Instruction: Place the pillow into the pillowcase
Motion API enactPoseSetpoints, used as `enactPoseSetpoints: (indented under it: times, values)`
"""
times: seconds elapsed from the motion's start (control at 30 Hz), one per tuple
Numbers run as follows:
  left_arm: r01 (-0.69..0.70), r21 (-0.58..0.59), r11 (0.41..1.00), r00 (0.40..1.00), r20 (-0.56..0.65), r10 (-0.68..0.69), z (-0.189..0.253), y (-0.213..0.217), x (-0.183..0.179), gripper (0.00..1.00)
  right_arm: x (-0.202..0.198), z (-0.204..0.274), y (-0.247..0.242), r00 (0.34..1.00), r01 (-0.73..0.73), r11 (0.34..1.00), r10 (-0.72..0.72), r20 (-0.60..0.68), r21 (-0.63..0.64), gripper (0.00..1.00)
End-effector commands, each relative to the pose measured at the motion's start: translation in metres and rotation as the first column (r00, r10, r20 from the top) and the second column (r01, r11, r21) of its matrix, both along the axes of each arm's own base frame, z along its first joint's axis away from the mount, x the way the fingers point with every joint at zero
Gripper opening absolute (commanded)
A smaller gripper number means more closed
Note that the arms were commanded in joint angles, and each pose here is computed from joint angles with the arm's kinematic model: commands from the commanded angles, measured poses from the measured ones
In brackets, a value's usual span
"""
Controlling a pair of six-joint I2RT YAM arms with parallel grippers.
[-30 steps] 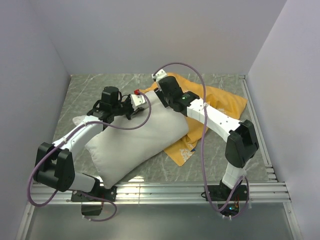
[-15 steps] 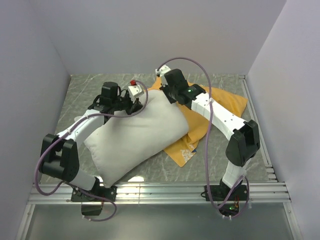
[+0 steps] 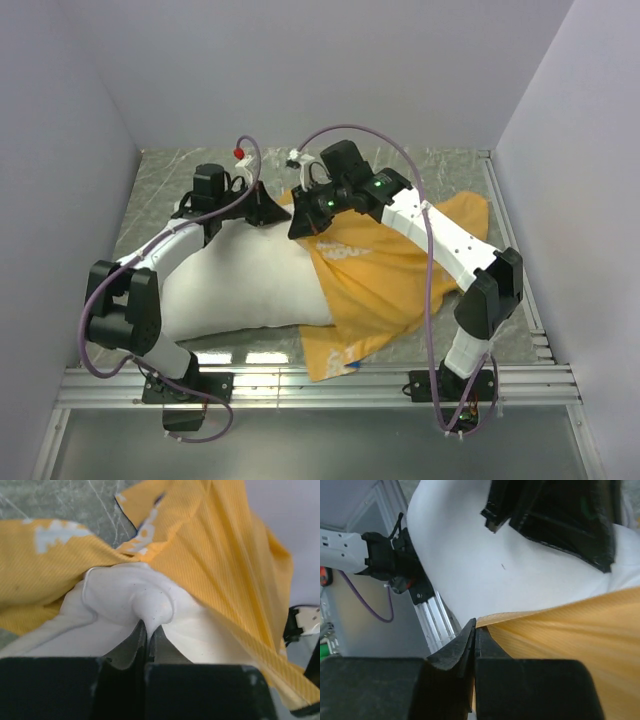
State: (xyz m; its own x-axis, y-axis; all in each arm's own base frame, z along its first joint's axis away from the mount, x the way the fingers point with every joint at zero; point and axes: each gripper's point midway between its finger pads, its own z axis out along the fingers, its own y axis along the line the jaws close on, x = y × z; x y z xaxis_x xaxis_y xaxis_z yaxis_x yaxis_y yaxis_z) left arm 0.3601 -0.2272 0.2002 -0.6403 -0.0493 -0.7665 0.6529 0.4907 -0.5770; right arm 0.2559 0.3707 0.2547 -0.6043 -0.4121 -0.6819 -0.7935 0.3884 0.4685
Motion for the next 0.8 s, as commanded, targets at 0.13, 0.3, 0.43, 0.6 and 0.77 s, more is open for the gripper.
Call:
enactPoseSetpoints:
  times: [0.13, 0.3, 0.43, 0.6, 0.77]
  values:
    - [-0.169, -0.133, 0.977, 0.985, -0.039, 0.166, 0.027, 0.019, 0.008, 0.01, 0.046, -0.032, -0.024, 0.982, 0.16, 0.987, -0.16, -0.101, -0.008, 0.0]
    - [-0.072, 0.093, 0.993, 0.975, 0.218, 0.05, 0.043, 0.045, -0.008, 0.65, 0.047, -0.066, -0.037, 0.975, 0.182, 0.978, -0.193, -0.108, -0.098, 0.0]
    - [0.036, 0.386, 0.922, 0.86, 0.458, -0.226, 0.063, 0.07, -0.046, 0.99, 0.042, -0.076, -0.04, 0.974, 0.18, 0.978, -0.193, -0.123, -0.109, 0.0]
    - [0.141, 0.682, 0.718, 0.695, 0.448, -0.562, 0.015, 0.084, -0.126, 0.99, 0.065, -0.075, -0.033, 0.973, 0.204, 0.971, -0.215, -0.08, -0.125, 0.0]
    - [0.035, 0.768, 0.64, 0.609, 0.491, -0.623, -0.025, 0.067, -0.148, 0.99, 0.103, -0.071, -0.024, 0.969, 0.242, 0.961, -0.245, -0.012, -0.133, 0.0]
